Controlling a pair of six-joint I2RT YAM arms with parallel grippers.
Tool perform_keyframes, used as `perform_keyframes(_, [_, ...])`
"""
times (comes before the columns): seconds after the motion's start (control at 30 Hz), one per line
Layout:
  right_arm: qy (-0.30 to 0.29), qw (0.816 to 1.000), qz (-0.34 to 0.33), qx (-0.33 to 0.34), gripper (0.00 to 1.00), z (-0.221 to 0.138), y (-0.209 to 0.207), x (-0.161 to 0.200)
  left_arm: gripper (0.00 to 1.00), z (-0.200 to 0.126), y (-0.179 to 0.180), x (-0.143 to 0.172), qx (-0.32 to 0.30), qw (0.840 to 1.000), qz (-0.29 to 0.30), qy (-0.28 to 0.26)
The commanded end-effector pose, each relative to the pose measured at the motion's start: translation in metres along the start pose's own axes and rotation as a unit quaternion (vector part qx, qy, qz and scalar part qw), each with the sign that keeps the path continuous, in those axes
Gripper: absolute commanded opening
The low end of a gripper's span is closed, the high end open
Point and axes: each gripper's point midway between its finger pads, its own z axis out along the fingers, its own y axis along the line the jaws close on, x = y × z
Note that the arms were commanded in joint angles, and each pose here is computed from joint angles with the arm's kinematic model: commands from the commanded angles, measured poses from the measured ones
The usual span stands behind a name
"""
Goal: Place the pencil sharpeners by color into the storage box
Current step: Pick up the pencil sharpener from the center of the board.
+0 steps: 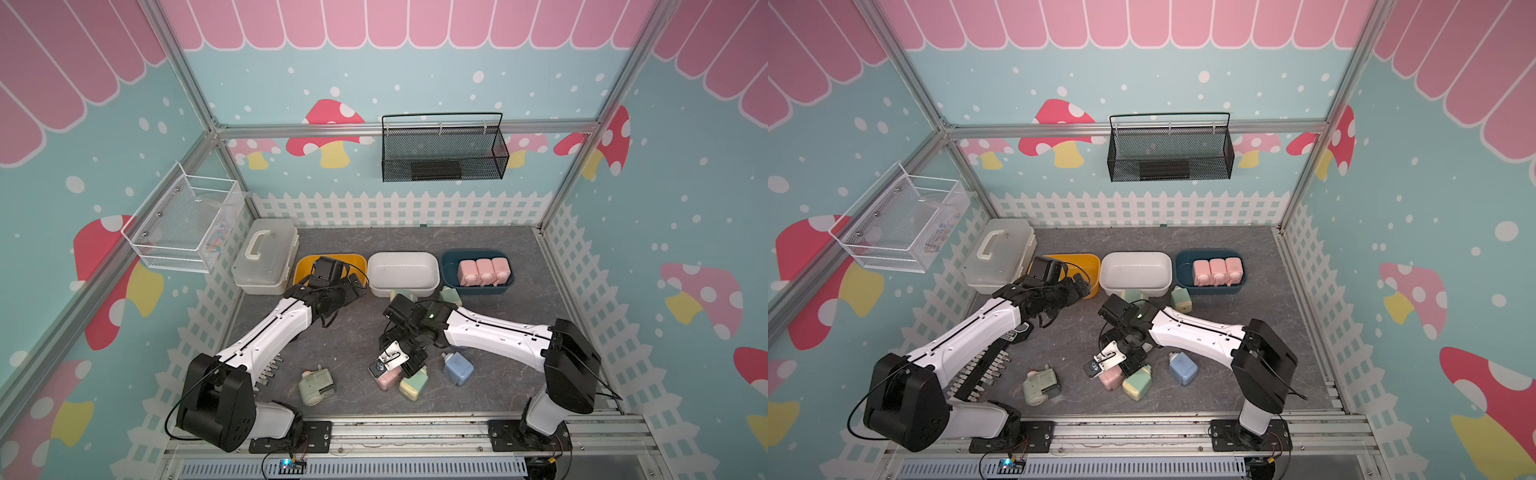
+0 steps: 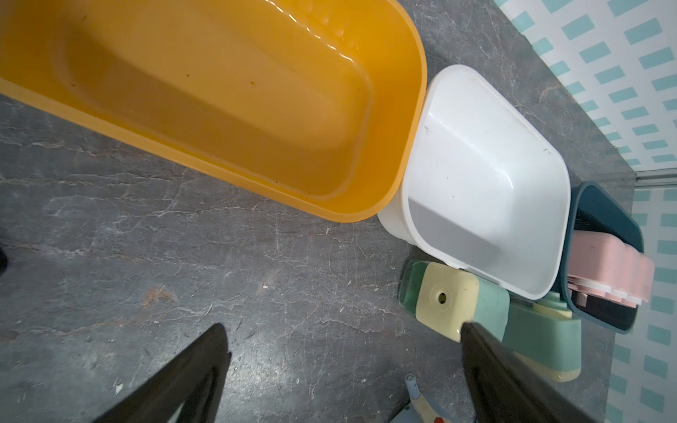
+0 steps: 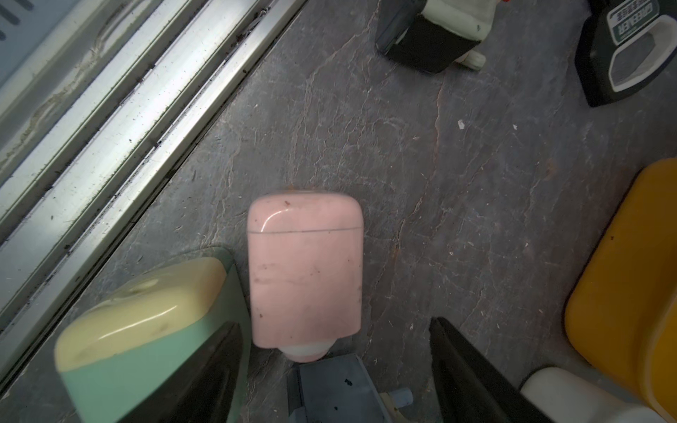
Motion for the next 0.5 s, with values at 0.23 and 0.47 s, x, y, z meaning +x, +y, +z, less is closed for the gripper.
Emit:
perform_keyframes(0.23, [0.043, 0.997, -0.002, -0.06, 0.76, 0.029, 0.013, -0.005, 0.99, 0.001, 0.006, -0.001, -0.001, 1.0, 0.001, -0.005])
perform_keyframes(0.47, [0.05, 0.996, -0.006, -0.075, 0.7, 0.04, 0.016, -0.007, 0.99, 0.004, 0.009, 0.002, -0.004, 1.0, 0.001, -0.001])
